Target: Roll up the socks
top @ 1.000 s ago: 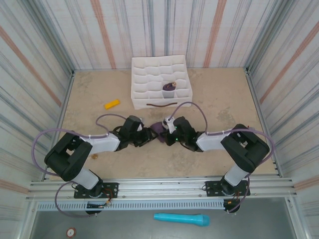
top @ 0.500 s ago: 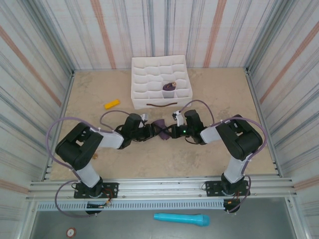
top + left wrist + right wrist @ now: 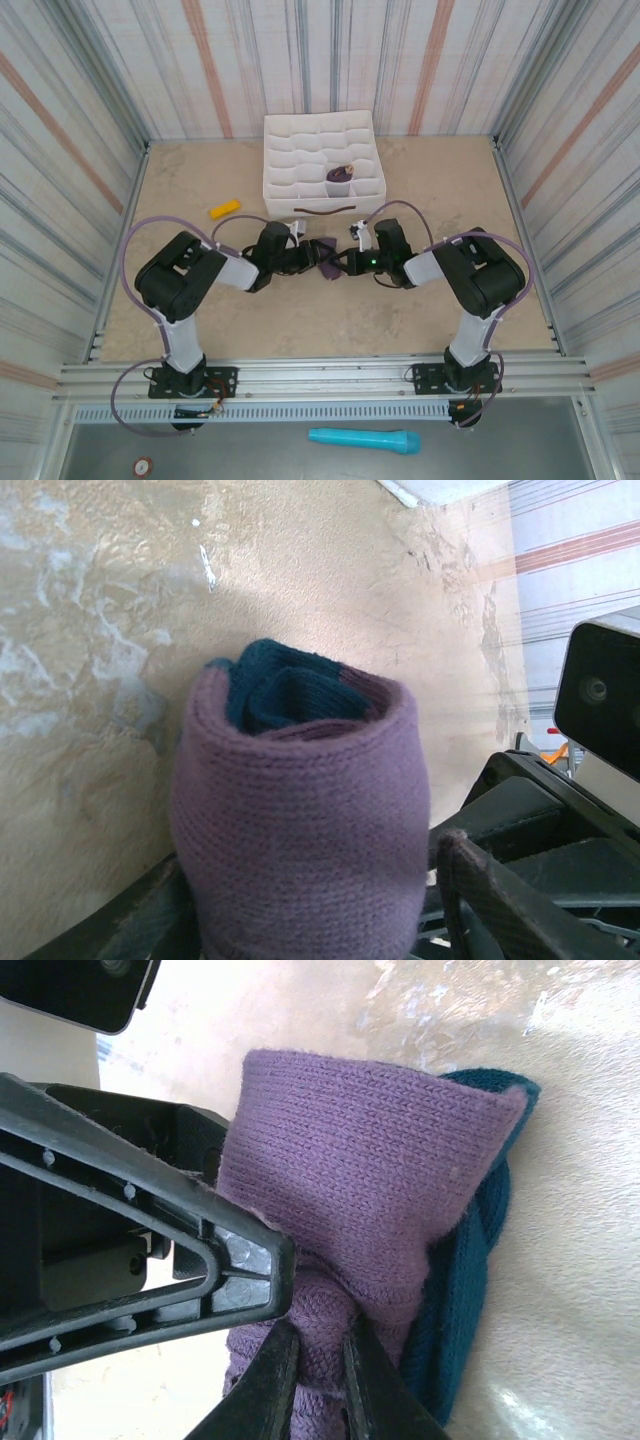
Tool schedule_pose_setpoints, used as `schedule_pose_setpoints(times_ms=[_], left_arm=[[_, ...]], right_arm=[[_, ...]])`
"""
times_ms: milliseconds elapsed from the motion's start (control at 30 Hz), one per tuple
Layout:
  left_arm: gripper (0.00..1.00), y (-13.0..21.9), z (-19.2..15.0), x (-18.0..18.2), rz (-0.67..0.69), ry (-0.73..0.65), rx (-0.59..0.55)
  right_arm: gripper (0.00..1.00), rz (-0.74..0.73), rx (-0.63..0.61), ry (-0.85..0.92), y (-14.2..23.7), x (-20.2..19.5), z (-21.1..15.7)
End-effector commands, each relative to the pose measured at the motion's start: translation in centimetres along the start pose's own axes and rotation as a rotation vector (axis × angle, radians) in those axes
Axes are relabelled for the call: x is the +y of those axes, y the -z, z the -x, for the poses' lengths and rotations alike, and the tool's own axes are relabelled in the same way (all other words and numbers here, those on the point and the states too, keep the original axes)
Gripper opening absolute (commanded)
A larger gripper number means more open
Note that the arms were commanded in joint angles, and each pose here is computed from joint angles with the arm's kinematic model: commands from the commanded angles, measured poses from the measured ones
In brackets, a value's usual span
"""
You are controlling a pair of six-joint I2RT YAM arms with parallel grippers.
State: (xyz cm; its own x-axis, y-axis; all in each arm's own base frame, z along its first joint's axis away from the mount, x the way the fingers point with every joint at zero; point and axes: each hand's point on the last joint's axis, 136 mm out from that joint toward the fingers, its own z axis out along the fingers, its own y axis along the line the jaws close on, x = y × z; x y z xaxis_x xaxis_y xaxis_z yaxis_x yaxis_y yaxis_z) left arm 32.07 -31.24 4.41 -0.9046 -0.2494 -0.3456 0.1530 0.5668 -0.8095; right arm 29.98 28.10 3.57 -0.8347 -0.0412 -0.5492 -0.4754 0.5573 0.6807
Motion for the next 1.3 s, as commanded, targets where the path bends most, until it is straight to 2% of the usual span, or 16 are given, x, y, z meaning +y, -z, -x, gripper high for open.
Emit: schedule_pose_setpoints(times_ms=[0, 167, 367, 433, 533, 667, 833, 933, 1267], left_arm=[[0.58, -0.8, -2.7, 3.6, 0.094, 0.048, 0.086], [0.46, -1.3, -3.0, 4.1, 0.101, 0.049, 0.101], [0.2, -1.4, -2.7, 4.0, 0.118, 0.032, 0.097], [0.12, -1.2, -2.5, 3.9, 0.126, 0.024, 0.092], [0.04, -0.8, -2.1, 3.0, 0.118, -0.009, 0.092], [0.0, 0.0, -1.4, 1.4, 0.11, -0.088, 0.095], [0.0, 1.3, -0.6, -0.8, 0.09, -0.201, 0.1], [0.0, 2.2, 0.3, -2.5, 0.069, -0.274, 0.081], [0.0, 6.1, 3.3, -9.0, -0.038, -0.592, 0.008]], right_arm=[[0.0, -0.182, 0.225, -0.219, 0.5, -4.9, -8.2], [0.0, -0.178, 0.22, -0.216, 0.4, -4.8, -7.8], [0.0, -0.176, 0.203, -0.201, 0.8, -4.1, -6.7], [0.05, -0.181, 0.191, -0.196, 1.1, -3.8, -6.2], [0.17, -0.179, 0.166, -0.182, 2.0, -2.9, -5.0], [0.34, -0.186, 0.128, -0.15, 3.5, -1.5, -3.2], [0.46, -0.203, 0.09, -0.13, 5.6, -0.2, -1.4], [0.49, -0.218, 0.074, -0.12, 6.6, 0.4, -0.6], [0.51, -0.273, 0.047, -0.122, 8.6, 0.8, 0.6]])
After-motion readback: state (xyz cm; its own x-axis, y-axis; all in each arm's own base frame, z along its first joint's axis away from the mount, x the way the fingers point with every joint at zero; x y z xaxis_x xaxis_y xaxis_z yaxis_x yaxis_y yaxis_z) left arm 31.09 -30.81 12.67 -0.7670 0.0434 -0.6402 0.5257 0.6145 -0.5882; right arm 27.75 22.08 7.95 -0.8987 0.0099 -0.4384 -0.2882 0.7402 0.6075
